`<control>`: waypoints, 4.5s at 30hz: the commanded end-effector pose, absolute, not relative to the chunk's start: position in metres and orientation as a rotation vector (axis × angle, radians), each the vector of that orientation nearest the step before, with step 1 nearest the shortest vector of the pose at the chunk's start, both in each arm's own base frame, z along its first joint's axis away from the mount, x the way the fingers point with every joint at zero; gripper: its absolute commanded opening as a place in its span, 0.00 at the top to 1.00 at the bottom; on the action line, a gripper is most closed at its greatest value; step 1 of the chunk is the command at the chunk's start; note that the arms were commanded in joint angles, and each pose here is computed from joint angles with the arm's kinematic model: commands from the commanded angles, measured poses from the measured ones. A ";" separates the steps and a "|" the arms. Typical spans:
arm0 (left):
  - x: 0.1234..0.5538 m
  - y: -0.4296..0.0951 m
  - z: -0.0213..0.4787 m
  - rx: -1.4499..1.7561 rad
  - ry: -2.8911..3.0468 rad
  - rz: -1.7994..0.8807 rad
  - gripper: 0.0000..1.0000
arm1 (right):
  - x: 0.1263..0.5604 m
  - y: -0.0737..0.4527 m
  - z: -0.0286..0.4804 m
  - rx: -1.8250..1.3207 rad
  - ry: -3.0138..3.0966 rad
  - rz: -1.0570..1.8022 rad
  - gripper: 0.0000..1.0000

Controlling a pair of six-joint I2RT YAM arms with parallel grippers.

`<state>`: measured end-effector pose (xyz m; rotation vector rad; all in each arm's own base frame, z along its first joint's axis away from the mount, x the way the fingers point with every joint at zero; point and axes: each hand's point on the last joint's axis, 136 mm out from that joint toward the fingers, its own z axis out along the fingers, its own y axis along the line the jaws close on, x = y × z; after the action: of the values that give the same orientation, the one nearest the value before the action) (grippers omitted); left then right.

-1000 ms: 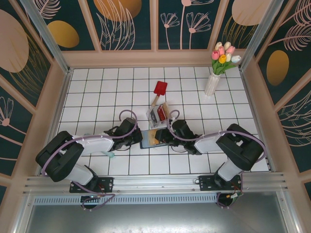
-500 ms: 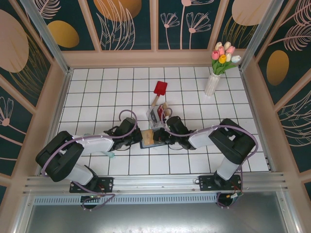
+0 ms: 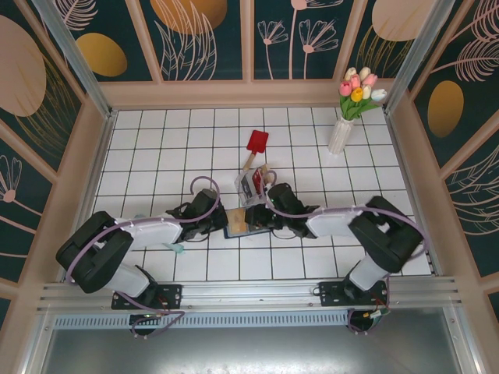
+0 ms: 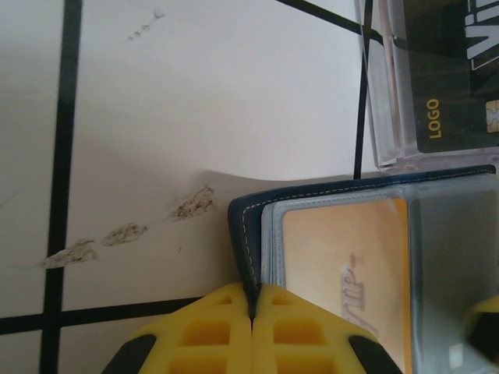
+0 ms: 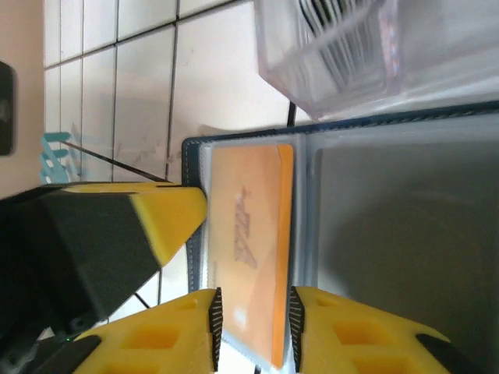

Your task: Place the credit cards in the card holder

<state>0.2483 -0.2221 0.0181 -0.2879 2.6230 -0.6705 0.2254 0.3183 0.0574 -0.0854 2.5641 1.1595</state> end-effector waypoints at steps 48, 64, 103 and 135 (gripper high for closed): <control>0.315 -0.234 0.072 -0.442 2.450 -0.767 0.46 | 0.364 0.281 0.085 -0.659 2.387 -0.328 0.68; 0.314 -0.235 0.070 -0.442 2.458 -0.774 0.46 | 0.364 0.273 0.097 -0.648 2.360 -0.353 0.79; 0.312 -0.236 0.065 -0.435 2.472 -0.779 0.46 | 0.358 0.269 0.106 -0.615 2.407 -0.237 0.79; 0.311 -0.236 0.065 -0.437 2.475 -0.775 0.45 | 0.361 0.260 0.086 -0.627 2.375 -0.422 0.70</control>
<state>0.3091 -0.2370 0.0678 -0.4226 2.4733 -0.7741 0.3607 0.2736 0.0775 -0.6407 2.4003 -0.3406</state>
